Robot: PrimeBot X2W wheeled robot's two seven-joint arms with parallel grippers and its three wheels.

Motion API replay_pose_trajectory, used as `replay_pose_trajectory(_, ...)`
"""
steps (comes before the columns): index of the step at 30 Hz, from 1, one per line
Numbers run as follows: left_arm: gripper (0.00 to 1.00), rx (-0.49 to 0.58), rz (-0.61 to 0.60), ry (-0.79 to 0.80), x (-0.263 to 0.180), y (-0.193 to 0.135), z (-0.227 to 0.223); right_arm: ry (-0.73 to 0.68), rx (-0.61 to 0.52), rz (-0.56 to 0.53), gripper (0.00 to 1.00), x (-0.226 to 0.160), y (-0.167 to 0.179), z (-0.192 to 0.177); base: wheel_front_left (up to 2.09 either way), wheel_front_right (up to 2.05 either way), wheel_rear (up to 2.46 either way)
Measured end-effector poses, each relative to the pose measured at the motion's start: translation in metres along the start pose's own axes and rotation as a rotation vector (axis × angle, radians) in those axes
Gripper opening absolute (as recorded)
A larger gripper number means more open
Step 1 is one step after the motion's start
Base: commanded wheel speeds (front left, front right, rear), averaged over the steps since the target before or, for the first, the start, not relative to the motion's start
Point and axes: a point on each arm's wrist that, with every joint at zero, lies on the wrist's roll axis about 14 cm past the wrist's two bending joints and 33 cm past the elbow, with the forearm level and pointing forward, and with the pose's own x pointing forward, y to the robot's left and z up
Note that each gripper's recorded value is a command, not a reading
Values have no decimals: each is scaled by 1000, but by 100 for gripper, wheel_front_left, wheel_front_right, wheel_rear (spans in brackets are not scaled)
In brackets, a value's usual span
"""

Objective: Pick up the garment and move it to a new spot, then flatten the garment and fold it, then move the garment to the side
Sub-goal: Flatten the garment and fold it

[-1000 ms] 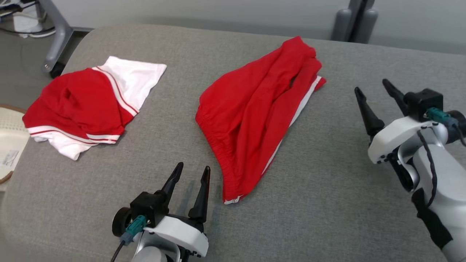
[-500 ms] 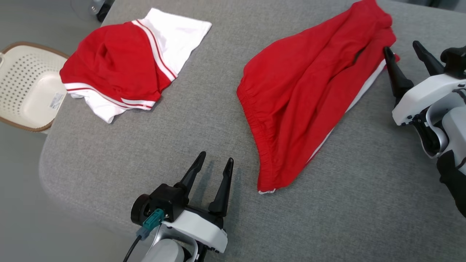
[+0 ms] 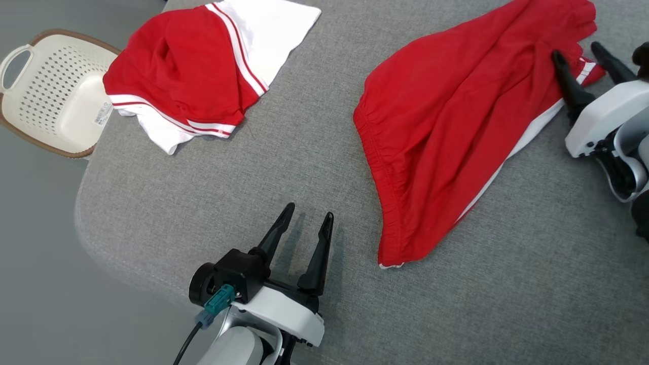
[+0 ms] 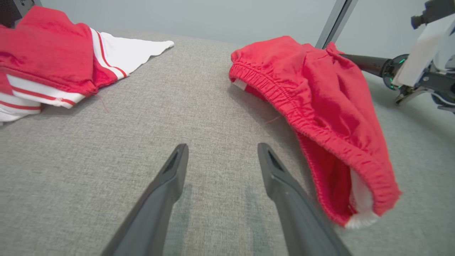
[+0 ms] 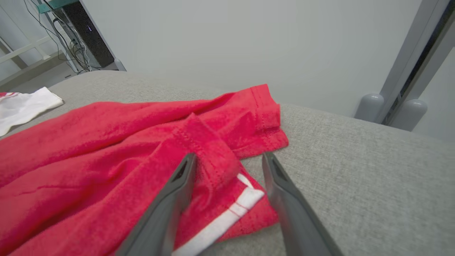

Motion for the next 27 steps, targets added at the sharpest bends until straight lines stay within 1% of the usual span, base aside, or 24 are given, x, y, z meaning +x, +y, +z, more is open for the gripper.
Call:
replay_pose_trajectory(1, 100, 1, 5, 2, 0, 1, -1, 7, -9, -1, 85, 2, -2, -1, 0, 0, 0)
replay_pose_trajectory(2, 100, -2, 10, 2, 0, 3, 0, 16, -15, 0, 65, 4, -3, -2, 0, 0, 0)
replay_pose_trajectory(3, 100, -3, 14, 2, 0, 4, 0, 26, -24, 5, 42, 5, -2, -5, 0, 0, 0)
replay_pose_trajectory(4, 100, -4, 20, 3, 0, 5, -1, 33, -28, 8, 7, 6, -1, -7, 0, 0, 0)
replay_pose_trajectory(5, 100, -7, 24, 4, 1, 7, -1, 38, -32, 11, 0, 6, -1, -9, 0, 0, 0)
replay_pose_trajectory(7, 100, -15, 28, 6, 1, 7, -2, 46, -32, 15, 0, 5, 0, -10, 0, 0, 0)
replay_pose_trajectory(12, 100, -13, 12, -5, 5, 4, 1, -6, -12, -4, 0, -4, -6, 3, 0, 0, 0)
replay_pose_trajectory(16, 100, -2, -30, -19, 9, -7, 5, -57, 6, -19, 0, -21, -9, 20, 0, 0, 0)
replay_pose_trajectory(18, 100, 5, -52, -26, 12, -13, 6, -106, 30, -36, 0, -31, -14, 37, 0, 0, 0)
replay_pose_trajectory(21, 100, 11, -102, -38, 16, -26, 9, -181, 45, -71, 0, -55, -24, 62, 0, 0, 0)
replay_pose_trajectory(27, 100, 18, -201, -63, 18, -55, 15, -230, 84, -187, 0, -121, -46, 62, 0, 0, 0)
